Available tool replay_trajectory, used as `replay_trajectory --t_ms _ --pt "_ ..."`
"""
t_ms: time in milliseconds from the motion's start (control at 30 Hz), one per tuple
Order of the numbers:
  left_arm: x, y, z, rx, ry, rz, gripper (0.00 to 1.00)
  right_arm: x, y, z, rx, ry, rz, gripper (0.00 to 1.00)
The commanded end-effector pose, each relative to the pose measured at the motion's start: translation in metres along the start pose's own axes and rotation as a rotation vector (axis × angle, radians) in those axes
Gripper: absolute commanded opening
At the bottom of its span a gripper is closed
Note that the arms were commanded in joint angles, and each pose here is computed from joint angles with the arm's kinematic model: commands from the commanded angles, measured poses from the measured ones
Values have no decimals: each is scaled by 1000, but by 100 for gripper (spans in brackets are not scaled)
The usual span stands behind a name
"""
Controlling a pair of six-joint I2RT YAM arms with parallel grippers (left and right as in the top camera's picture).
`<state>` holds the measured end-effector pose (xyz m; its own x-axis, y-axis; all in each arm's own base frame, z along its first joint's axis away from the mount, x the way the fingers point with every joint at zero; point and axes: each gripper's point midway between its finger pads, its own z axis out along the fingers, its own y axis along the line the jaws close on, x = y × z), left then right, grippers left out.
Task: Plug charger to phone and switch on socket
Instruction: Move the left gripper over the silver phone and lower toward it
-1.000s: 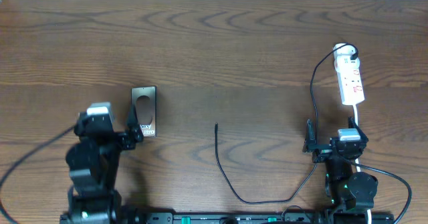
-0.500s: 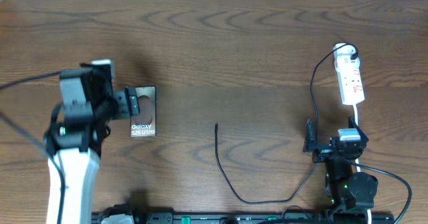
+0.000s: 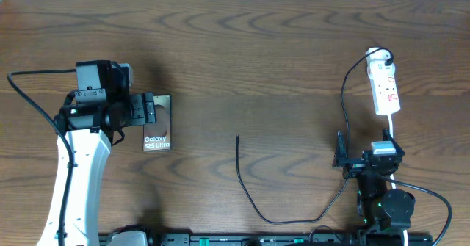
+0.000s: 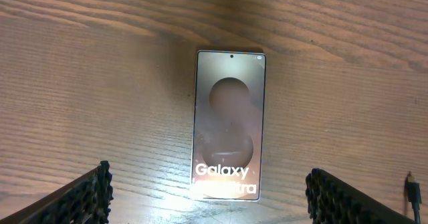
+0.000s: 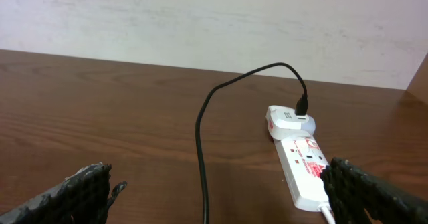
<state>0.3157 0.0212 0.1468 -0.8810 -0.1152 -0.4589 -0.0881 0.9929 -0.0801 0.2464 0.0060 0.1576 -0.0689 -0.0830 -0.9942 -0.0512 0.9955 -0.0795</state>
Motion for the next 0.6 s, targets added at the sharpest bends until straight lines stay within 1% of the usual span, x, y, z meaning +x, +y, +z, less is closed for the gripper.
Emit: replay_trajectory --t_ms 0,200,300,333,367,433,467,500,533,567 --pt "-9 -1 -6 8 -22 6 90 0 3 0 -8 0 -11 99" --pt "-12 -1 -6 12 -33 7 90 0 3 0 -8 0 -11 99" --pt "-14 -9 -6 53 -43 10 90 0 3 0 -8 0 -11 99" --pt "-14 -9 -5 56 -41 9 88 0 3 0 -8 0 -11 99" --pt "-14 -9 -4 55 -38 9 78 0 3 0 -8 0 -11 99" --pt "-13 -8 0 55 -24 7 50 0 3 0 -8 0 -11 99" --pt "-12 -8 2 55 -16 6 45 0 3 0 -8 0 -11 99" --pt "-10 -8 6 55 -4 5 46 0 3 0 -8 0 -11 99" --pt "-9 -8 9 56 7 4 70 0 3 0 -8 0 -11 99" --pt "-8 -8 13 56 20 4 98 0 3 0 -8 0 -11 99"
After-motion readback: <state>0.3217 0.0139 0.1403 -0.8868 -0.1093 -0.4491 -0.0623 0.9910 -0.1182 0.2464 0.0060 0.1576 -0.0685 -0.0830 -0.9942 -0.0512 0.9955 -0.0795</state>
